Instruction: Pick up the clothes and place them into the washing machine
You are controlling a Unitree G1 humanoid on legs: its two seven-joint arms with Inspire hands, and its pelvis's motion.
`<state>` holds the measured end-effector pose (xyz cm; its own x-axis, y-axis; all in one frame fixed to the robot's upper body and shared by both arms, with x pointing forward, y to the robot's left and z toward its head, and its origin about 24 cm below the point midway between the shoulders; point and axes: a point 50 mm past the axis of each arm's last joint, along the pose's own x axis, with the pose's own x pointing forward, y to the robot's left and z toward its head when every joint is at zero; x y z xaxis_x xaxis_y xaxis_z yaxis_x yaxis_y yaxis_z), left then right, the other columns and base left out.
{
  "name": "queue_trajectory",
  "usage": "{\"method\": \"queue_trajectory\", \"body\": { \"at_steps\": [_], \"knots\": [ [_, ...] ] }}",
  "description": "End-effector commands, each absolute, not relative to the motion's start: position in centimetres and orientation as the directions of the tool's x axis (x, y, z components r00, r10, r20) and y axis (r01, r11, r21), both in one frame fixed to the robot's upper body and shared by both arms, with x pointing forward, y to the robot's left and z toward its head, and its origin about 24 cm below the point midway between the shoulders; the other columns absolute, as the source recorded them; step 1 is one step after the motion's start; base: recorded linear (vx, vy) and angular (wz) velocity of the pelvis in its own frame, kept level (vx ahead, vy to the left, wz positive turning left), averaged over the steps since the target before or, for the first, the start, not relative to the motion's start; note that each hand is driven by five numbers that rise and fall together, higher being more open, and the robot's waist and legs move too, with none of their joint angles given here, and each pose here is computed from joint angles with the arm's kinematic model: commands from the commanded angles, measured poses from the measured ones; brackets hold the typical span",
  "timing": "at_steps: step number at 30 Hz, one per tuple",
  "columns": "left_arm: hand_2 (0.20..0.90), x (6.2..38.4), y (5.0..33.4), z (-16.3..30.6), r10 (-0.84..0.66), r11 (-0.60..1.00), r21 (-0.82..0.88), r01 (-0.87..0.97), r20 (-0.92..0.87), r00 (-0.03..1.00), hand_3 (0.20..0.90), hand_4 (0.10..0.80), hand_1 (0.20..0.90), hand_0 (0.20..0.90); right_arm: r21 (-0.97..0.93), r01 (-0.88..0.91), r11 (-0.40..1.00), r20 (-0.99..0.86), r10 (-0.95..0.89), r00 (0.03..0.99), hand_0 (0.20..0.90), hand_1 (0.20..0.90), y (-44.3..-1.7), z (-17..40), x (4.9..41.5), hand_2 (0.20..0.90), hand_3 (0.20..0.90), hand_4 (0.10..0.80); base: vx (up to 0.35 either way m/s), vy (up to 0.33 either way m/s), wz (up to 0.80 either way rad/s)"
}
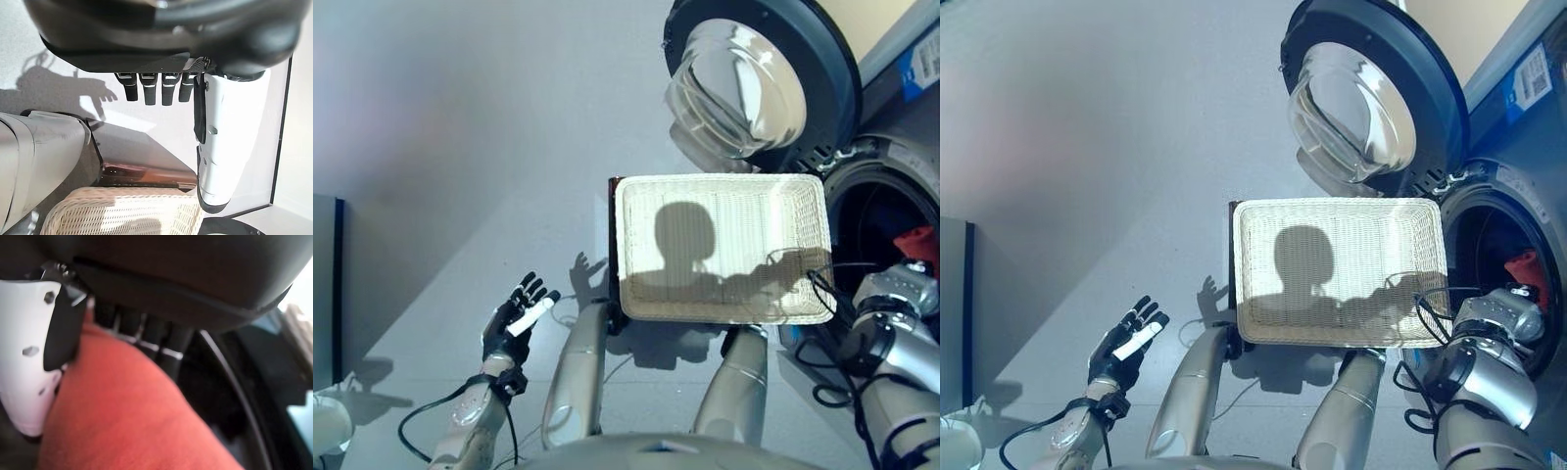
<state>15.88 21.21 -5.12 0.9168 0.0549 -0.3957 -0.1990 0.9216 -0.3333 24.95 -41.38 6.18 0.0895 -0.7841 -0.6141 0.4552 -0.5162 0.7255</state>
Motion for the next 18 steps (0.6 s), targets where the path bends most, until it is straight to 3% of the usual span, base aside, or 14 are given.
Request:
{"method": "queue_trajectory", "body": {
  "at_steps": [1,9,10,11,12,18],
  "knots": [
    [0.9,16.2,21.4,-3.5,0.074,0.908,-0.372,-0.192,-0.31,0.948,0.9,0.8,0.9,0.9,0.807,0.374,-0.458,-0.471,-0.88,-0.062,0.2,0.2,-45.4,10.6,21.9,0.2,0.2,0.3,0.003,0.002,-0.09],
    [0.9,16.4,21.9,-3.5,0.103,0.903,-0.369,-0.219,-0.308,0.946,0.9,0.8,0.9,0.9,0.804,0.369,-0.467,-0.474,-0.877,-0.079,0.2,0.2,-44.9,9.9,21.8,0.2,0.2,0.3,-0.005,-0.004,-0.03],
    [0.9,16.4,21.9,-3.5,0.106,0.903,-0.369,-0.221,-0.308,0.945,0.9,0.8,0.9,0.9,0.804,0.369,-0.466,-0.474,-0.877,-0.074,0.362,0.362,-44.8,9.8,21.9,0.362,0.362,0.416,0.0,0.0,0.0],
    [0.9,16.4,22.0,-3.5,0.107,0.903,-0.368,-0.222,-0.308,0.945,0.9,0.8,0.9,0.9,0.804,0.369,-0.466,-0.474,-0.877,-0.073,0.686,0.686,-44.8,9.7,21.9,0.686,0.686,0.647,0.0,0.0,0.0],
    [0.9,16.4,21.9,-3.5,0.108,0.902,-0.37,-0.223,-0.308,0.945,0.9,0.8,0.9,0.9,0.802,0.373,-0.468,-0.477,-0.876,-0.074,0.9,0.9,-44.7,9.4,21.8,0.9,0.9,0.8,0.0,0.0,0.0],
    [0.9,16.3,22.2,-3.6,0.122,0.899,-0.367,-0.24,-0.316,0.941,0.9,0.8,0.9,0.9,0.789,0.392,-0.473,-0.491,-0.869,-0.06,0.9,0.9,-44.2,9.0,22.3,0.9,0.9,0.8,0.0,0.0,0.0]
  ]
}}
